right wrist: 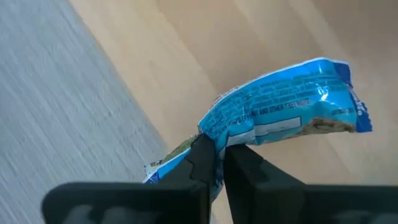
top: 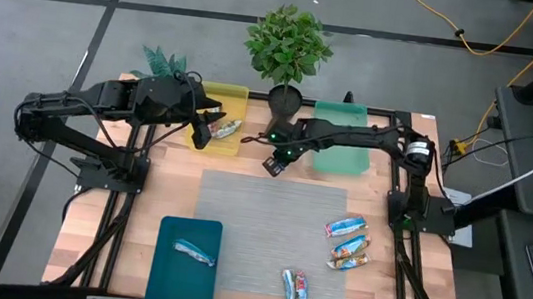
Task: Pick and place Granola Bars by type
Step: Put the blue granola bar into the blue transparent bin
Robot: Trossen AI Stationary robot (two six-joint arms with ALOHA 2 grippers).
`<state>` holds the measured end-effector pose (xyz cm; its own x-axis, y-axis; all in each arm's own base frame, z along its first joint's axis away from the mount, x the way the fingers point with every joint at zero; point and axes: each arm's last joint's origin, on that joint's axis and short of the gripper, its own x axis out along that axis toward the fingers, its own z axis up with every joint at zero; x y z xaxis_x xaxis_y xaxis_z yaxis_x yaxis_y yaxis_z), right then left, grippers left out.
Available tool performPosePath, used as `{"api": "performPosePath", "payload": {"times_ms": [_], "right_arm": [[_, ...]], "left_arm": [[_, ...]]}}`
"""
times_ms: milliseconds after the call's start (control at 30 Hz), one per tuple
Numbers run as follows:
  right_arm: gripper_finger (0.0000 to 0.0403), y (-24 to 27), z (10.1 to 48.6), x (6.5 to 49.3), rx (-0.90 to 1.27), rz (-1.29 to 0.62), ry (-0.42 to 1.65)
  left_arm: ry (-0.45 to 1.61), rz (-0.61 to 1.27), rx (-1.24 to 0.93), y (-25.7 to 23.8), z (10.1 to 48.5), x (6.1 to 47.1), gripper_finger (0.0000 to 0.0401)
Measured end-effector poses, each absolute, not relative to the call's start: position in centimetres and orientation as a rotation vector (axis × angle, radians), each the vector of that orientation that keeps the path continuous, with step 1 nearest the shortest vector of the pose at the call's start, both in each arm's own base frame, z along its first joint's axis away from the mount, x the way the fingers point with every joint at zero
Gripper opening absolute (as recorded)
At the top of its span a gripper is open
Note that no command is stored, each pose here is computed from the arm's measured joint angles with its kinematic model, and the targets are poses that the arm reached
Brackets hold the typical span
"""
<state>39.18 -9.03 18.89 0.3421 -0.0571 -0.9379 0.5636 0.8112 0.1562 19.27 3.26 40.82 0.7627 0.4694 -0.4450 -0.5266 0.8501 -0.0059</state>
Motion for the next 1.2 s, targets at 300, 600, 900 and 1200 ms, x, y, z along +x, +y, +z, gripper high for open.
{"api": "performPosePath", "payload": {"times_ms": [300,600,900,1200], "right_arm": [[0.0013,-6.4,21.9,37.4,0.360,-0.323,1.239],[0.0032,-2.9,30.6,33.2,0.201,-0.300,1.009],[0.0021,-0.7,36.2,29.8,0.143,-0.198,0.781],[0.0016,1.1,37.2,28.7,-0.054,-0.093,0.755]], "left_arm": [[0.450,0.546,-0.124,3.3,40.8,19.3,0.0127],[0.449,0.549,-0.122,3.3,40.8,19.3,0.0127],[0.446,0.553,-0.129,3.3,40.8,19.3,0.0127],[0.436,0.562,-0.172,3.3,40.8,19.3,0.0127]]}}
